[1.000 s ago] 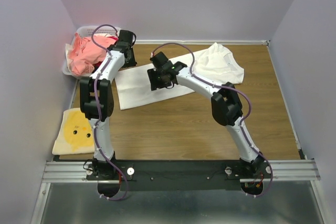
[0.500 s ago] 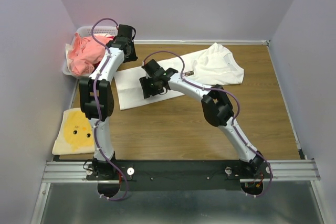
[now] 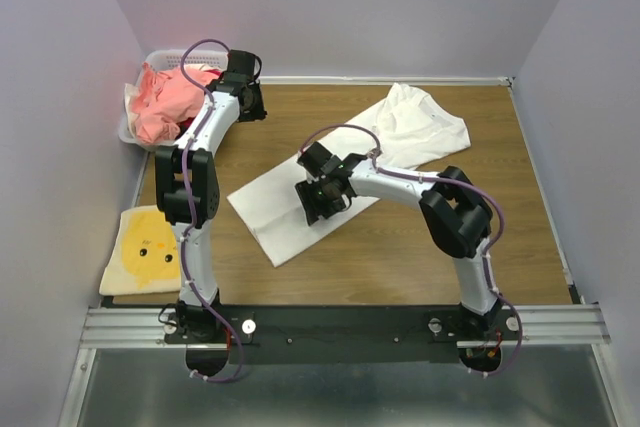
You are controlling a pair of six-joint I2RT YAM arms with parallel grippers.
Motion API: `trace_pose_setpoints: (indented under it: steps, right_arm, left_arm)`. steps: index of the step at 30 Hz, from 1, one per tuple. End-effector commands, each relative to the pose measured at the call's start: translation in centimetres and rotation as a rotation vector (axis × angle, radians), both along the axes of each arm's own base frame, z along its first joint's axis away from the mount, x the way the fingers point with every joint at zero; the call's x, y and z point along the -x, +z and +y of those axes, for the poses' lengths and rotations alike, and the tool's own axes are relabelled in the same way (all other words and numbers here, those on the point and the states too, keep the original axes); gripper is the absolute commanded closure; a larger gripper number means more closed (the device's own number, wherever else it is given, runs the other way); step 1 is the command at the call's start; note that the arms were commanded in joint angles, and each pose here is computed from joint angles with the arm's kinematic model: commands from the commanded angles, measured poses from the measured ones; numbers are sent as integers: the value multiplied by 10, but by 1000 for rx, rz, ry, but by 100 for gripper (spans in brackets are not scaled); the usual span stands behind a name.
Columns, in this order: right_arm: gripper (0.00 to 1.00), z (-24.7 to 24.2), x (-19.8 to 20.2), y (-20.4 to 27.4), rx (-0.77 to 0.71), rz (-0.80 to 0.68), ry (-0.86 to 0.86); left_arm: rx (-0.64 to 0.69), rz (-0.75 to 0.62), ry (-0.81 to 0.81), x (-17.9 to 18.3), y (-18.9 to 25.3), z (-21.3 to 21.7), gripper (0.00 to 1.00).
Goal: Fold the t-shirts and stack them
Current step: Fold the tshirt
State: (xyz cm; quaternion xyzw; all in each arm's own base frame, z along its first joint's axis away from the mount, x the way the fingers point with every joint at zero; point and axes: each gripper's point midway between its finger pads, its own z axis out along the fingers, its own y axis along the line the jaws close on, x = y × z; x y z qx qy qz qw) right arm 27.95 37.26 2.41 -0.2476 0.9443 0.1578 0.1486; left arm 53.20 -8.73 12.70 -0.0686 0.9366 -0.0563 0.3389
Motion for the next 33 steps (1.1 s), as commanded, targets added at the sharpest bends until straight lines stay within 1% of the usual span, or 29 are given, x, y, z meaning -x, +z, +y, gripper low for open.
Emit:
trace_pose_setpoints:
  steps: [1,3,7,8,10,11,13,16,17,18,20,21,23,28,31,33]
  right_arm:
    - [38,-79,87,-27,239,243,-13]
    - [38,-99,107,-18,250,267,-46]
    - [39,-137,146,-3,278,333,-118]
    - [39,-145,156,-2,283,352,-131]
    - [39,-157,167,5,287,364,-181]
    - [39,-165,171,10,281,352,-198]
    - [39,-171,174,19,280,339,-250]
    - [39,-168,159,44,205,241,-322]
    - [39,-167,151,53,183,194,-344]
    - [39,-161,140,71,122,137,-381]
    - [39,-163,122,88,92,36,-457]
    - [39,-162,115,101,51,0,-502]
    - [39,-169,101,110,51,-81,-569]
    - [39,-175,70,132,40,-211,-724]
    - [39,-175,54,142,57,-279,-755]
    - [39,-176,42,152,78,-325,-776]
  left_arm:
    - [50,-25,-74,-7,1,-29,66]
    - [47,-26,-97,-5,0,-39,66]
    - [57,-20,-172,3,-4,-74,66]
    - [60,-17,-210,8,-5,-93,66]
    - [64,-15,-247,12,-10,-111,66]
    - [70,-14,-286,19,-10,-131,66]
    - [90,-11,-337,24,-13,-154,66]
    - [105,-19,-427,37,-12,-197,66]
    - [107,-24,-445,39,-11,-206,66]
    - [122,-32,-479,42,-9,-219,66]
    - [136,-42,-539,53,-6,-243,66]
    - [160,-53,-572,55,-3,-256,66]
    - [184,-54,-631,66,-3,-278,65]
    - [230,-45,-760,84,-10,-322,65]
    - [243,-40,-793,87,-18,-339,64]
    - [242,-33,-783,83,-26,-345,63]
